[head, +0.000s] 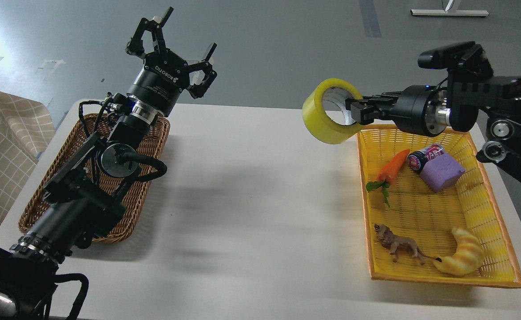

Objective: Place and transfer tape with both arms
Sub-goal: 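Lift the yellow tape out and carry it toward the table center, then lower the tape onto the table and release it from the right gripper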

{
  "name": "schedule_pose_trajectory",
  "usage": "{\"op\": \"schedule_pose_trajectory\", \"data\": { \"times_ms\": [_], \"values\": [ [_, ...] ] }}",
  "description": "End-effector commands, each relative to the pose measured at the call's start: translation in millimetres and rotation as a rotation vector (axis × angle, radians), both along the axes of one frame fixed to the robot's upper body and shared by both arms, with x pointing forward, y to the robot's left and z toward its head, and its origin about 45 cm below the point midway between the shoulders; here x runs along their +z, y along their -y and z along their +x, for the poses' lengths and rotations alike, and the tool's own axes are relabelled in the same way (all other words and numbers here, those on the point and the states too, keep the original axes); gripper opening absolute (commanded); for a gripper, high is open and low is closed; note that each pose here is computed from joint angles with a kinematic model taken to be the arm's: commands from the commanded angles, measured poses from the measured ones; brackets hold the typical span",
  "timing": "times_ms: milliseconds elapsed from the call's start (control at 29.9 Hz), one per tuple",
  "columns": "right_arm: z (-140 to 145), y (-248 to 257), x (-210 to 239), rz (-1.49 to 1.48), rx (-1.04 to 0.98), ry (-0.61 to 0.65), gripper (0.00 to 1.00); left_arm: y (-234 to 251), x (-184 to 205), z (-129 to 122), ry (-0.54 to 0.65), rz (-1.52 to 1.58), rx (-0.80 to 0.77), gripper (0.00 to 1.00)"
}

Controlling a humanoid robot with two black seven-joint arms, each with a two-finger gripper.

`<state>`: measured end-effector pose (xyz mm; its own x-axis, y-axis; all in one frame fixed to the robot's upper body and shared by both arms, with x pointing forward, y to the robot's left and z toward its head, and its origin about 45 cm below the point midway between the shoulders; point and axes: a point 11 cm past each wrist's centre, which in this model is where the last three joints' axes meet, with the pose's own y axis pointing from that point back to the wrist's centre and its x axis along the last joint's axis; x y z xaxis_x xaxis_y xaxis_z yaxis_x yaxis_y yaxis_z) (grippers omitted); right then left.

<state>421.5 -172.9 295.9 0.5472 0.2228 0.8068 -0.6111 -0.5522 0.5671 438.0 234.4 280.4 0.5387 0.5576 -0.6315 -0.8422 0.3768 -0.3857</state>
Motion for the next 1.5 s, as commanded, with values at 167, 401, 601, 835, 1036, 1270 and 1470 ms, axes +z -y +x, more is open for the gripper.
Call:
{"op": "schedule_pose_trajectory", "data": {
  "times_ms": [167,401,601,835,1036,1270,1470],
  "values": [
    [13.2,-62.9,-35.3,-0.056,0.049,-0.06,0.0,-0.6,1.7,0.6,0.004,0.0,0.001,0.98],
    [-5.5,-93.2,-69.9,-0.104,0.117,-0.119,0.0,-1.2,1.8,0.7,0.004,0.002,0.002,0.98],
    [-6.6,-98.6,-92.1,-0.158,0.113,-0.146,0.0,0.9,1.9,0.5,0.004,-0.003,-0.001,0.98],
    [-11.3,-112.2,-111.0,-0.207,0.127,-0.161,0.0,3.3,3.4,0.7,0.008,-0.007,-0.006,0.98],
    [-7.4,-116.8,-116.0,-0.221,0.109,-0.162,0.0,2.5,4.3,0.8,0.011,-0.008,-0.004,0.98],
    [-9.3,-109.8,-126.0,-0.275,0.115,-0.163,0.0,0.5,5.8,0.8,0.014,-0.01,0.001,0.98],
    [-10.0,-107.1,-129.7,-0.28,0.11,-0.17,0.0,0.6,6.1,0.9,0.015,-0.013,0.002,0.98]
  ]
}}
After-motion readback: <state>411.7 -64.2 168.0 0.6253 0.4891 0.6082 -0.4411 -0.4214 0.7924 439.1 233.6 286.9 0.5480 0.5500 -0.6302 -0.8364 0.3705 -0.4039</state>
